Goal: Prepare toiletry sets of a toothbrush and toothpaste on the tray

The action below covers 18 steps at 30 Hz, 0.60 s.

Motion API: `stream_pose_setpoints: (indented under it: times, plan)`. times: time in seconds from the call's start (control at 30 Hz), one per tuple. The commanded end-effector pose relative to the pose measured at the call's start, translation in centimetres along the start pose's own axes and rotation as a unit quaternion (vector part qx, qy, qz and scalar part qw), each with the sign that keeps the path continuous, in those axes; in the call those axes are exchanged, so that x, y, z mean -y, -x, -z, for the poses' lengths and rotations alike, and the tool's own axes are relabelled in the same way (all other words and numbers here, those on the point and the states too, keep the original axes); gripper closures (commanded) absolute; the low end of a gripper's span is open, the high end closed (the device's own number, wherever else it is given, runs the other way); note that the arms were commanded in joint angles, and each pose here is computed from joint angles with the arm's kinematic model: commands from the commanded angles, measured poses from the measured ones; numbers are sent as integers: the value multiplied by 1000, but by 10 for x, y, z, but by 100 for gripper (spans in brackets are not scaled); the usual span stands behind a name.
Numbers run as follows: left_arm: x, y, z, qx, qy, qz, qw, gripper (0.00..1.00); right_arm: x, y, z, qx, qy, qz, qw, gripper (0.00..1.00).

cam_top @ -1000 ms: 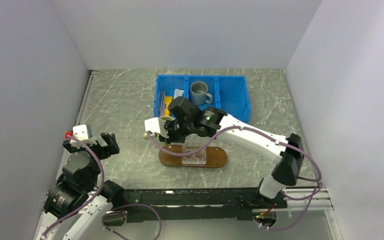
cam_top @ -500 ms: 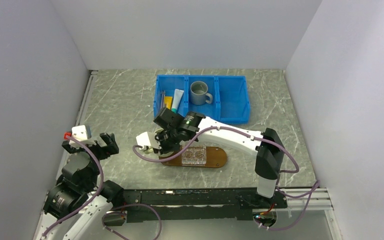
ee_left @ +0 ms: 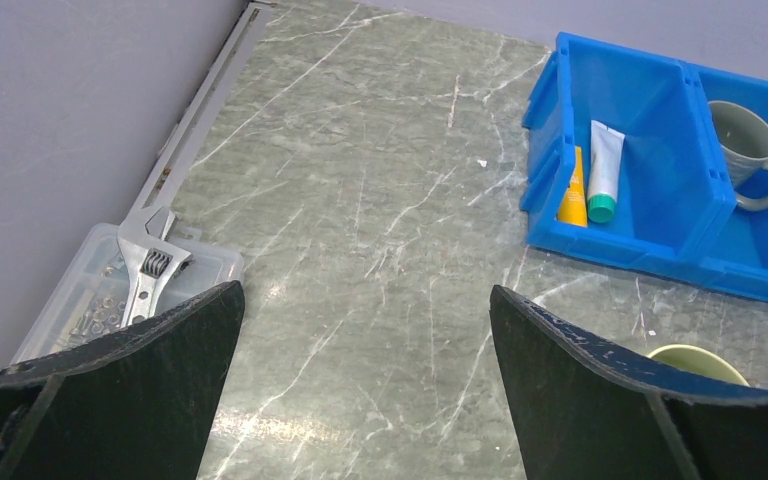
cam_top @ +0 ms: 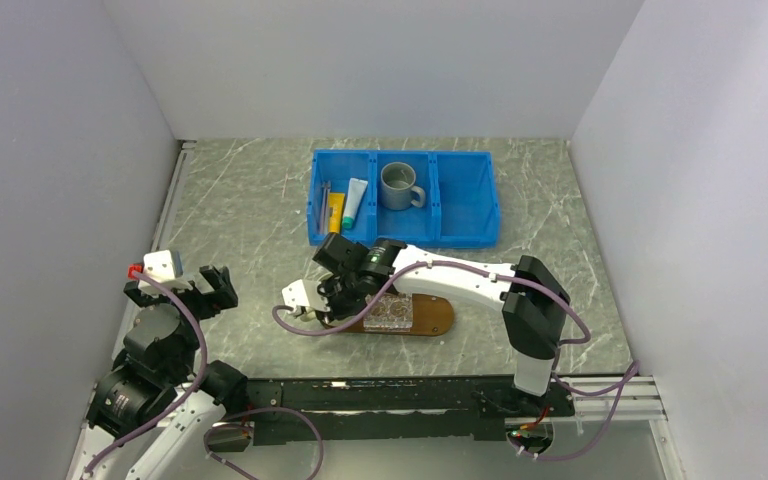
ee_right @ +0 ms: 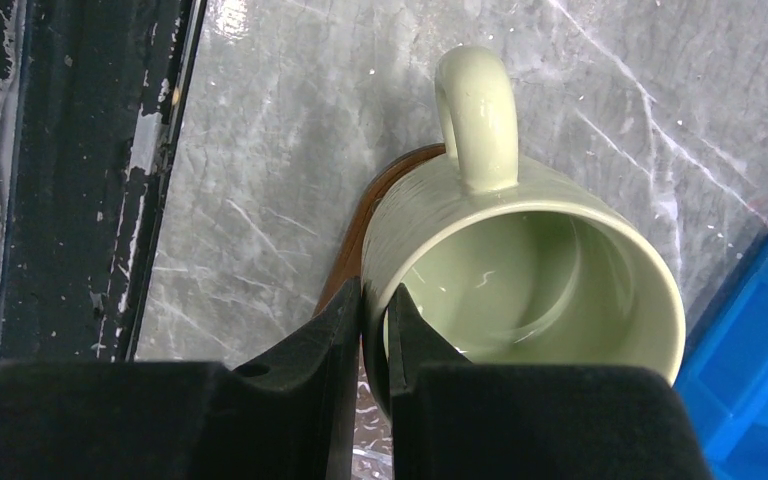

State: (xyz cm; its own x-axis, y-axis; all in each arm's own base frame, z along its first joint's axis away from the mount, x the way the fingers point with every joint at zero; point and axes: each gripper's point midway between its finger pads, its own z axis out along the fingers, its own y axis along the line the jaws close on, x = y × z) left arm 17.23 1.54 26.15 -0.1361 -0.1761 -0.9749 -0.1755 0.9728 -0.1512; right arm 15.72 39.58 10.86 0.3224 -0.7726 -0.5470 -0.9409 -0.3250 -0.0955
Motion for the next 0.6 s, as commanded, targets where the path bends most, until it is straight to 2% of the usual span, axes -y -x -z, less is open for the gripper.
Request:
stream_pose_setpoints:
  times: [0.0,0.57]
  plan:
    - [0,10,1,16,-1,9,1000,1,23,44,26,74,-61,47,994,100]
    - [2,9,-1,13,-2,5,1000,1,16,38,21,66,-44,35,996,100]
